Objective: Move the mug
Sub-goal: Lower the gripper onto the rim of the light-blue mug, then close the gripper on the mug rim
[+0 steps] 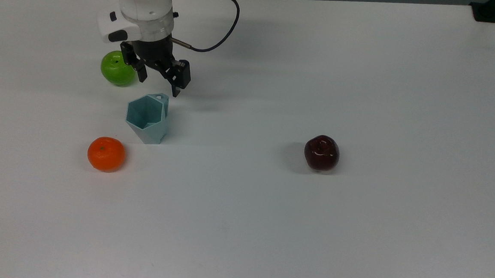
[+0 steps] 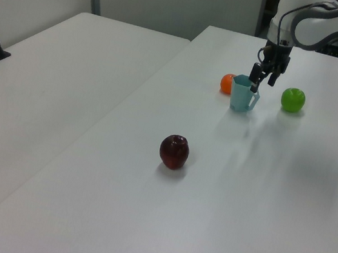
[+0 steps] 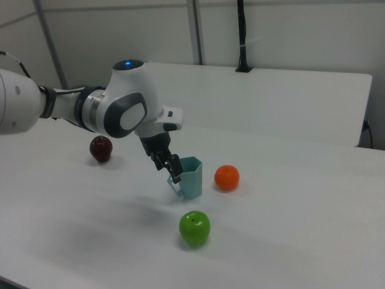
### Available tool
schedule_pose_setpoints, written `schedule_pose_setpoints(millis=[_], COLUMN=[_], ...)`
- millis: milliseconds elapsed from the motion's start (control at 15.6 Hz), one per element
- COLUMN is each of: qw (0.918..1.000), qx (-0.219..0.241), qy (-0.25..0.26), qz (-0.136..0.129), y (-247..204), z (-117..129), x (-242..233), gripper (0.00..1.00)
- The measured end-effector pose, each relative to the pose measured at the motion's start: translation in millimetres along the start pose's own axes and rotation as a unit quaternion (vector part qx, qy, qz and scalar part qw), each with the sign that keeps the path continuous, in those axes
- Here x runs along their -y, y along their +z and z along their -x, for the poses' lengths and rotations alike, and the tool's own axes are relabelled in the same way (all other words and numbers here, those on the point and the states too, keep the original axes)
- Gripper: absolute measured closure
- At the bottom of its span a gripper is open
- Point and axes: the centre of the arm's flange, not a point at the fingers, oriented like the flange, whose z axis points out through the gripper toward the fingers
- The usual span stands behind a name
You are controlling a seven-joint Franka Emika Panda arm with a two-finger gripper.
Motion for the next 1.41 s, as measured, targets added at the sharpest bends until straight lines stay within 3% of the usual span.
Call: schedule_pose_setpoints(millis=[449, 513, 641, 770, 898, 962, 1026, 1411], qw=[1.0000, 1.0000, 1.0000, 0.9999, 0.9999, 0.9999, 0.9999, 0.9999], qx=[-0.003, -0.004, -0.008, -0.011, -0.013, -0.013, -0.013, -0.014], qy=[-0.005, -0.006, -0.006, -0.006, -0.005, -0.004, -0.004, -0.003], qz=[0.000, 0.000, -0.001, -0.002, -0.002, -0.002, -0.002, -0.002], y=[27.6, 29.2, 32.6, 34.7, 34.7, 34.6, 34.5, 33.8], z=[0.7, 0.4, -0.8, -1.8, -2.1, -2.2, -2.3, -2.8], x=[15.8, 16.1, 16.5, 16.9, 17.0, 17.0, 17.1, 17.2], gripper=[0.22, 0.27, 0.50, 0.55, 0.66, 0.66, 0.73, 0.76])
